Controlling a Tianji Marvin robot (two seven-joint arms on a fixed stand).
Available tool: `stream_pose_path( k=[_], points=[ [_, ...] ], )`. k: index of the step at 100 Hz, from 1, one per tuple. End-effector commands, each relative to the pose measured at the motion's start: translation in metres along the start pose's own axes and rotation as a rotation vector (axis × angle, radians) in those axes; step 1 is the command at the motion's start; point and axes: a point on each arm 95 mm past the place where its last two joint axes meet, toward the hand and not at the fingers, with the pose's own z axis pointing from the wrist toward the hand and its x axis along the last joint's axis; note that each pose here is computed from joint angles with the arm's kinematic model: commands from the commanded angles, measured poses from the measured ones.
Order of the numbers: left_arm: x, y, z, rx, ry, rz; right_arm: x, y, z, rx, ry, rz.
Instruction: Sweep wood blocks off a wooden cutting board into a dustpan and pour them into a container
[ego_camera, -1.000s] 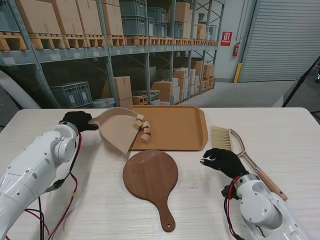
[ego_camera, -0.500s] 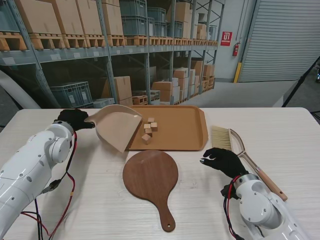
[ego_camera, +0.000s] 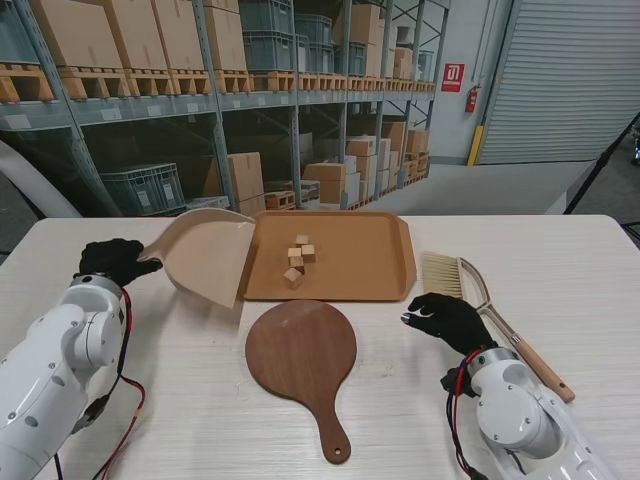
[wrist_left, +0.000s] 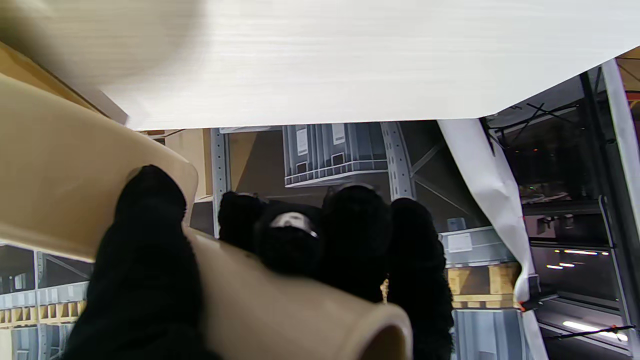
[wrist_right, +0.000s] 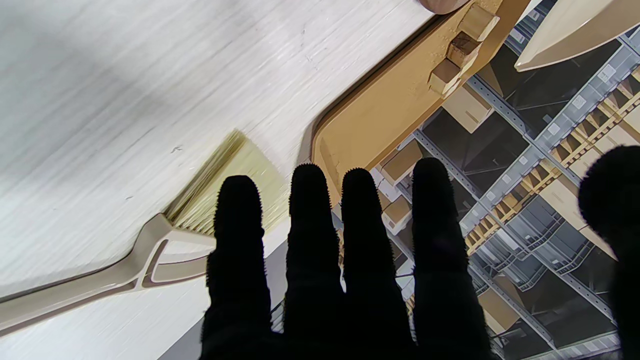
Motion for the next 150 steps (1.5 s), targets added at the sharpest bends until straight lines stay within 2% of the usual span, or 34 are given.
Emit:
stream_pose_path(
  k=[1,39,64,98,129,150],
  points=[
    [-0.003,0.015,-0.012,-0.026,-0.016,0.008,-0.001,-0.005,-0.001,0.02,-0.004,0.005],
    [-0.018,0.041,-0.075,0.041,-0.121,-0.052,-0.002,-0.008,-0.001,0.023,-0.007,0.004],
    [-0.022,0.061,-0.102,0.044,-0.183,-0.05,-0.004,-0.01,-0.003,0.028,-0.021,0.005],
    [-0.027,0.088,-0.109,-0.02,-0.248,-0.09,-0.005,-0.01,-0.005,0.026,-0.027,0.004],
    [-0.028,0.109,-0.109,-0.076,-0.247,-0.126,-0.005,-0.01,-0.004,0.032,-0.025,0.006],
    [-0.029,0.117,-0.113,-0.117,-0.251,-0.137,-0.006,-0.009,-0.005,0.032,-0.027,0.005]
  ],
)
